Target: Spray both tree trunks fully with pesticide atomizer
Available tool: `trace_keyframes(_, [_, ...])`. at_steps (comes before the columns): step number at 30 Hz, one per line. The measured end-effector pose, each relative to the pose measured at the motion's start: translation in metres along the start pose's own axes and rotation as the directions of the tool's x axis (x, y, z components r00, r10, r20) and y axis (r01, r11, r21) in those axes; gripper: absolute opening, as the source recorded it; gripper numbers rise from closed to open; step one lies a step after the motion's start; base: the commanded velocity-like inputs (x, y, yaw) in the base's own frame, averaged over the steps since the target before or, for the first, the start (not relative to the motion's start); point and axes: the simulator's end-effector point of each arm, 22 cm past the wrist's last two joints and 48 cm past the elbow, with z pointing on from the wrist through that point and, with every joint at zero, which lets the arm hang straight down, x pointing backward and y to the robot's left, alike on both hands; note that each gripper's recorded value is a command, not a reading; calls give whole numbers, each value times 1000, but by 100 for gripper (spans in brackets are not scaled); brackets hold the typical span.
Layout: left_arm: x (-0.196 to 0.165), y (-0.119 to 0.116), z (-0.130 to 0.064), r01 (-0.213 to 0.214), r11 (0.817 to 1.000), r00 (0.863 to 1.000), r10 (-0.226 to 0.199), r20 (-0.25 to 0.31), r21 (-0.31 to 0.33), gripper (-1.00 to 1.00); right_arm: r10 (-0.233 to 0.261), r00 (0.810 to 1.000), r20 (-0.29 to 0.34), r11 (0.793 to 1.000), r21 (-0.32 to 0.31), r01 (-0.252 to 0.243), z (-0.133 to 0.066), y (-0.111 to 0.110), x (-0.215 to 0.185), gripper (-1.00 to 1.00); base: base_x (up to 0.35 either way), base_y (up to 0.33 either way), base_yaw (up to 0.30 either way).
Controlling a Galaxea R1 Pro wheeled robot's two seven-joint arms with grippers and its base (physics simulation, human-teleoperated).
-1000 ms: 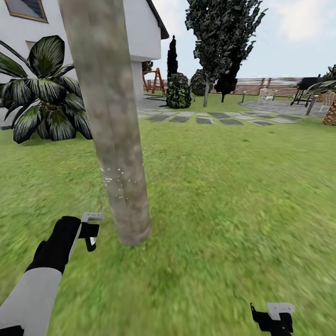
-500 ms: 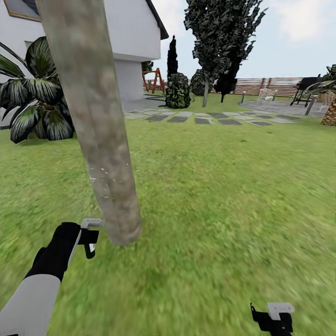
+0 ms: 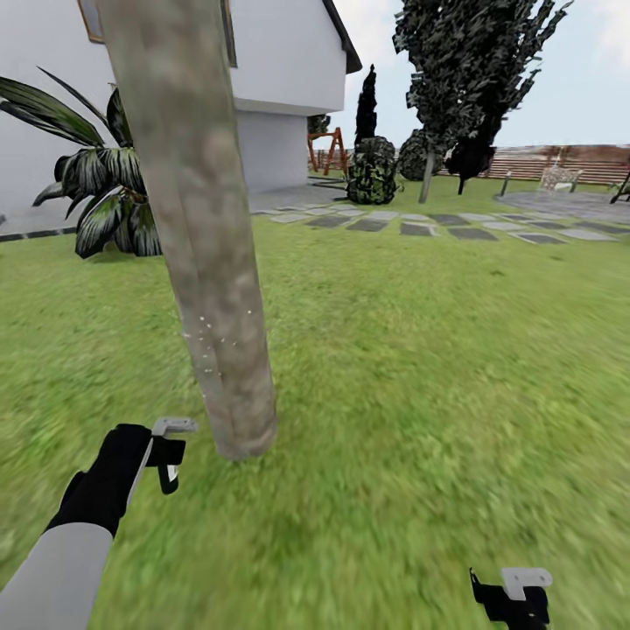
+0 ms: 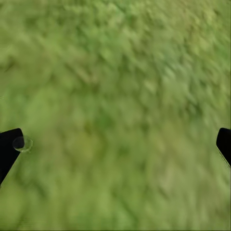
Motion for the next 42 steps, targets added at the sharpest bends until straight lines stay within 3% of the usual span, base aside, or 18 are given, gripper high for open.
trace_keyframes(5, [6,-3,8,-30,1000,998,30,53,2,-100,0,1000,-1,1000,0,0,0,0,0,100,240,-190,22])
trace_keyframes(10, [29,-3,14,-34,999,999,34,28,0,-100,0,1000,-1,1000,1,0,0,0,1,100,121,-237,20])
trace_keyframes(23, [65,-1,23,-31,999,999,30,-25,-29,-100,1,1000,-1,1000,-2,-1,0,2,1,100,29,-255,262])
trace_keyframes(27, [65,-9,24,-27,999,999,27,-21,-17,-100,1,1000,-2,1000,-1,-1,0,2,1,100,263,-180,277])
trace_keyframes(30, [55,-12,24,-36,999,999,36,25,-12,-100,1,1000,-1,1000,-1,-1,0,1,1,100,293,-154,275])
trace_keyframes(32, [52,-26,25,-34,999,999,33,39,10,-100,0,1000,-1,1000,1,0,0,0,1,100,297,-149,251])
trace_keyframes(36, [52,-38,25,-37,999,998,36,42,26,-100,-1,1000,0,1000,3,1,0,-2,0,100,298,-148,79])
trace_keyframes(42, [52,-39,25,-48,999,998,47,42,21,-100,0,1000,0,1000,5,0,0,-2,0,100,293,-152,2])
